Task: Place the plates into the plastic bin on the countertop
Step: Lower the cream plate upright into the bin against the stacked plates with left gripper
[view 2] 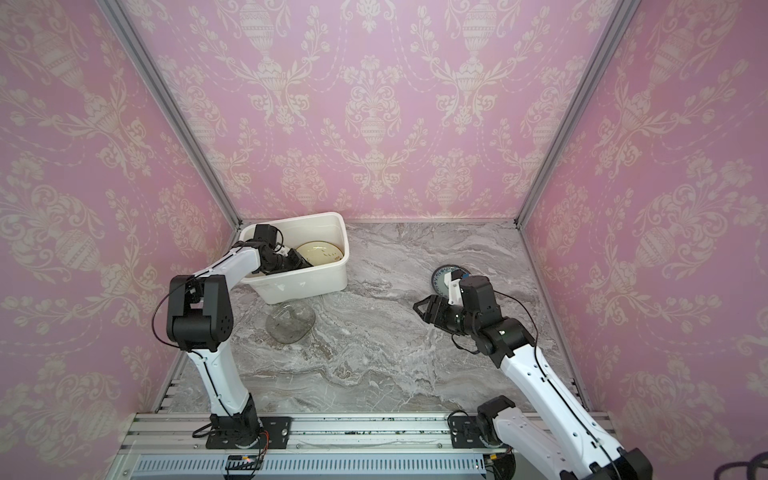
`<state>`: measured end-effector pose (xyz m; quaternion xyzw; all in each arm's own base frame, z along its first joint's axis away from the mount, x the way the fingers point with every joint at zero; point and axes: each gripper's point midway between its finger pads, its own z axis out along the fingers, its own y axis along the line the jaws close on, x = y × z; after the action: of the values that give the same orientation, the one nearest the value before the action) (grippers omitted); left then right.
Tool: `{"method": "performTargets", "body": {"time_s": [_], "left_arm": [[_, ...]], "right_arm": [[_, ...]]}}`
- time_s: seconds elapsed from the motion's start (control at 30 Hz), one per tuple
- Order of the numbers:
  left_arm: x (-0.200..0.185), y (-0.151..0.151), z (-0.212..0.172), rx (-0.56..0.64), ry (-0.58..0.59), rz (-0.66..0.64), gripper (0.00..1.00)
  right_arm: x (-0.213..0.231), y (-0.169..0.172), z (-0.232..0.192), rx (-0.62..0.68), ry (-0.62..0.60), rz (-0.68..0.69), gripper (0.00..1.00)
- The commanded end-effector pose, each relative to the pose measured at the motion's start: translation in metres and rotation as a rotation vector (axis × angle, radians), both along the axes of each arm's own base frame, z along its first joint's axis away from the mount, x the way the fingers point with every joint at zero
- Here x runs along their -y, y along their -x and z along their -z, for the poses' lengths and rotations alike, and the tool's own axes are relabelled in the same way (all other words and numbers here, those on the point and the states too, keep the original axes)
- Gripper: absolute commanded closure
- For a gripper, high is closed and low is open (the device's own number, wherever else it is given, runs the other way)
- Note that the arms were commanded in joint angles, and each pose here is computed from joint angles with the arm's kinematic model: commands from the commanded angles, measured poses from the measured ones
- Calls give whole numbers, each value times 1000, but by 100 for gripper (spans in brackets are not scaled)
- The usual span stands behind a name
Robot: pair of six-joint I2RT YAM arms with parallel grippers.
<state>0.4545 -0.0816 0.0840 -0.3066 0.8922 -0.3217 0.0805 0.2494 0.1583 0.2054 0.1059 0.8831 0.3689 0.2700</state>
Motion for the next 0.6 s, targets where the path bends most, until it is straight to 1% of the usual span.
{"method": "performTargets", "body": {"time_s": [0.0, 0.17, 0.3, 0.57], "left_arm": [[-2, 4, -4, -10, -67, 53, 52], [-10, 12, -2, -48, -130, 66, 40], [-18, 19, 1, -84, -187, 78, 32], [-24, 26, 4, -123, -250, 112, 20]], "right_arm": [[-3, -4, -12, 21, -14, -4, 38], [-3, -2, -7, 8, -20, -1, 38], [-1, 1, -7, 13, -20, 10, 38], [8, 6, -6, 7, 12, 39, 37]]}}
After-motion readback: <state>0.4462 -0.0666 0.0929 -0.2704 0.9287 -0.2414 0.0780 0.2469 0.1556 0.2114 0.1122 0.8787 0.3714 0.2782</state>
